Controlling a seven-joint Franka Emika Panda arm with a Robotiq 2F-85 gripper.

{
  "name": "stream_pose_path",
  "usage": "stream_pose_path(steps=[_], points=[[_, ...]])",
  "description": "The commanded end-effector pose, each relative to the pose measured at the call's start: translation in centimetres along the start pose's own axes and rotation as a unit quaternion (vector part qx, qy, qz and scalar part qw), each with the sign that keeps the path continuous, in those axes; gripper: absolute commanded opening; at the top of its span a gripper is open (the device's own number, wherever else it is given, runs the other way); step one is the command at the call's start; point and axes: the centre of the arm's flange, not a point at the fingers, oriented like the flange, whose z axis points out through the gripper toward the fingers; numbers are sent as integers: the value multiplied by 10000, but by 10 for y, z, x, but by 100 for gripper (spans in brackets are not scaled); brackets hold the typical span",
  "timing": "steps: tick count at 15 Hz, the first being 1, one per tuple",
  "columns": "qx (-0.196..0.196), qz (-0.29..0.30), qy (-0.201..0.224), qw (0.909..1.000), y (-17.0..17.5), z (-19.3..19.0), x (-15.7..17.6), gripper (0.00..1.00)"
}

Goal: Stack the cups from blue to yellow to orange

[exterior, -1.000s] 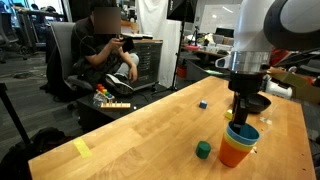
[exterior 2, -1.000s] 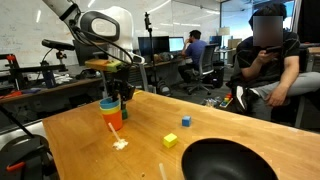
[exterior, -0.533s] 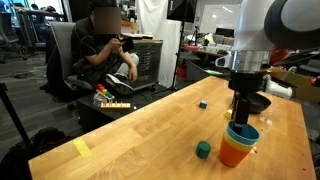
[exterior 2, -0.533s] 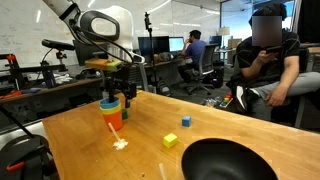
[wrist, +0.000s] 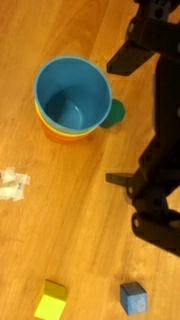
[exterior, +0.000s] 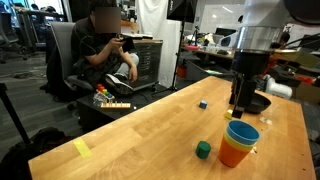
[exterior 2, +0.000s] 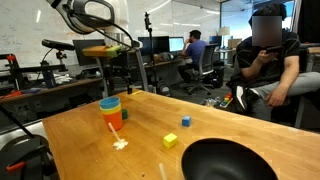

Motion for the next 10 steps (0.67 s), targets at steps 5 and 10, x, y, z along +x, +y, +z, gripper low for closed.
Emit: stream_pose_path(steps=[5, 10], points=[[-145, 781, 515, 9955, -10, -52, -2, 100], [-161, 1418, 584, 9880, -5, -62, 0, 100]])
